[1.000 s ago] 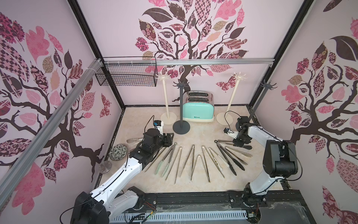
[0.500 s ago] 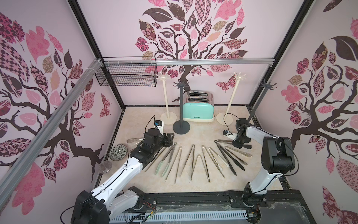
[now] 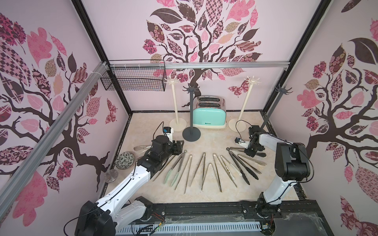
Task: Hang food tongs on kitchen utensil racks
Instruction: Pick up the food tongs from the center of the board.
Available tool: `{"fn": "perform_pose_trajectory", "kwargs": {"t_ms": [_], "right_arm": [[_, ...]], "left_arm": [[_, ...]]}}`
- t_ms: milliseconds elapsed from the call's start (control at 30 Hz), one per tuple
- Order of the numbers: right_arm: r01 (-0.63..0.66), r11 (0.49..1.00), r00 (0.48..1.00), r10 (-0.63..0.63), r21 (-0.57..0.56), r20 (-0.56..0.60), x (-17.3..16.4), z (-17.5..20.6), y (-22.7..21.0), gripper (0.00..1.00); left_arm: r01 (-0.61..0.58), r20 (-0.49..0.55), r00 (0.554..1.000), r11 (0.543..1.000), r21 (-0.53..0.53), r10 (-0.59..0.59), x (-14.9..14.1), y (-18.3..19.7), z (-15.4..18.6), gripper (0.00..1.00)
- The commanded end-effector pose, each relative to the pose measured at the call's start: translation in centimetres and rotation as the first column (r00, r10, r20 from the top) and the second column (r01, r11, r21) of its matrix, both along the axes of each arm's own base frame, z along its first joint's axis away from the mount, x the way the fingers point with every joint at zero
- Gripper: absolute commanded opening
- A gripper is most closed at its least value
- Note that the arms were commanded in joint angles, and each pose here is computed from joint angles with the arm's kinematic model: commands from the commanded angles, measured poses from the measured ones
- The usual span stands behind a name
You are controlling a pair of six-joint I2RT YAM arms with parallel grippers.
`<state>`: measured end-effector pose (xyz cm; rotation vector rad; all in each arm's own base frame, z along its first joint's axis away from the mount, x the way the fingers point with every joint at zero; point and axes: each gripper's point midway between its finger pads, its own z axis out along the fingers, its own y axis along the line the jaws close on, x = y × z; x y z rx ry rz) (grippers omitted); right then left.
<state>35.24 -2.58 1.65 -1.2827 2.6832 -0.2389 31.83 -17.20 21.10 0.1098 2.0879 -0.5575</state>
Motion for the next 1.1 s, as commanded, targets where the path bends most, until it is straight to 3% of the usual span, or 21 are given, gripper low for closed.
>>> {"fn": "perform_pose_trajectory", "kwargs": {"t_ms": [0, 433, 600, 800, 1067], "right_arm": [[0.017, 1.0, 0.999, -0.017, 0.0, -0.031, -0.6, -1.8, -0.1, 0.25], [0.024, 1.0, 1.0, -0.024, -0.001, 0.009, 0.9, -1.4, -0.2, 0.0], [0.042, 0.999, 0.998, -0.042, 0.0, 0.044, 1.9, -0.2, -0.3, 0.0], [0.058, 0.996, 0.976, -0.072, 0.074, 0.206, 4.4, 4.6, 0.8, 0.0], [0.045, 0.97, 0.901, -0.142, 0.238, 0.41, 6.6, 12.5, 3.8, 0.0]], "left_arm": [[0.016, 0.041, 0.999, 1.0, -0.014, -0.016, -0.1, -0.2, 1.1, 0.61], [0.014, 0.053, 0.999, 1.0, -0.019, -0.013, -0.3, -0.1, 1.3, 0.61], [0.016, 0.062, 0.998, 1.0, -0.02, -0.014, -0.3, -0.1, 1.6, 0.6], [0.018, 0.077, 0.997, 1.0, -0.024, -0.016, -0.3, -0.1, 1.8, 0.6], [0.002, 0.071, 0.997, 1.0, -0.028, 0.0, -0.4, 0.2, 1.4, 0.59]]}}
